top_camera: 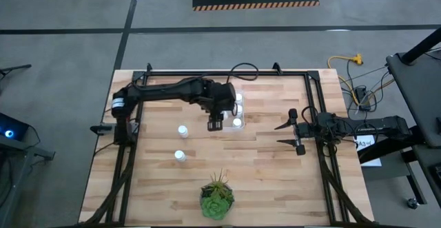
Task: Pick and place pill bottles into a basket
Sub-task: Put the white pill bottle into the transparent bin
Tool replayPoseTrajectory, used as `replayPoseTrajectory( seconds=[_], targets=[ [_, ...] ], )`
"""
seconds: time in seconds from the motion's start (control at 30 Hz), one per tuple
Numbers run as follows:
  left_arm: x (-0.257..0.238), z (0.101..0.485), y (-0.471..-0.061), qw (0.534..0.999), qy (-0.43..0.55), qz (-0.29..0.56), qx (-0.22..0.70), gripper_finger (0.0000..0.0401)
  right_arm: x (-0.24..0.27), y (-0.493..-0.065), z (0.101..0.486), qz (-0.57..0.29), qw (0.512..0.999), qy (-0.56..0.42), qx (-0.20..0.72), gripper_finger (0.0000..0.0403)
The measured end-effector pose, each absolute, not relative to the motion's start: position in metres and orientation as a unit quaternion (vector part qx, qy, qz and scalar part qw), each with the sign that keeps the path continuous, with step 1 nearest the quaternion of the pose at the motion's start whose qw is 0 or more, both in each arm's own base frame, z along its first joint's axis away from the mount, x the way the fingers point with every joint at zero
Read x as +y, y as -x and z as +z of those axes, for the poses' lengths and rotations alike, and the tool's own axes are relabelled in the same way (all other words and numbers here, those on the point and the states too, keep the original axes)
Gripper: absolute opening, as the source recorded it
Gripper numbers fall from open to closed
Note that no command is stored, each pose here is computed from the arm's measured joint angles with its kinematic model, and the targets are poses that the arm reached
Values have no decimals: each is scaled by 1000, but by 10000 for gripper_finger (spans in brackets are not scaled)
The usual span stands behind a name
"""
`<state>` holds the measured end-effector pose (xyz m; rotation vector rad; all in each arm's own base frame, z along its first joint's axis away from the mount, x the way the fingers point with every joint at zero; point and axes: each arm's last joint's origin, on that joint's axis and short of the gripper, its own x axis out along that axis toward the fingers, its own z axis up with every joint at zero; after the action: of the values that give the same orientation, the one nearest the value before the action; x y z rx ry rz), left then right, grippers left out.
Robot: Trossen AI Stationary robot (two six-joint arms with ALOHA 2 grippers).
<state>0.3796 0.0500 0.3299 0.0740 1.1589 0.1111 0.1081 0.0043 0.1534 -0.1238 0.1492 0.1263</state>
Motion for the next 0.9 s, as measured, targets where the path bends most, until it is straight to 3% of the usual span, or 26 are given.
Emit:
replayPoseTrajectory(
  seconds=[0.9],
  targets=[
    [55, 273, -408, 794, -44, 42, 605, 148, 4, -108, 153, 63, 993, 62, 75, 226]
  ],
)
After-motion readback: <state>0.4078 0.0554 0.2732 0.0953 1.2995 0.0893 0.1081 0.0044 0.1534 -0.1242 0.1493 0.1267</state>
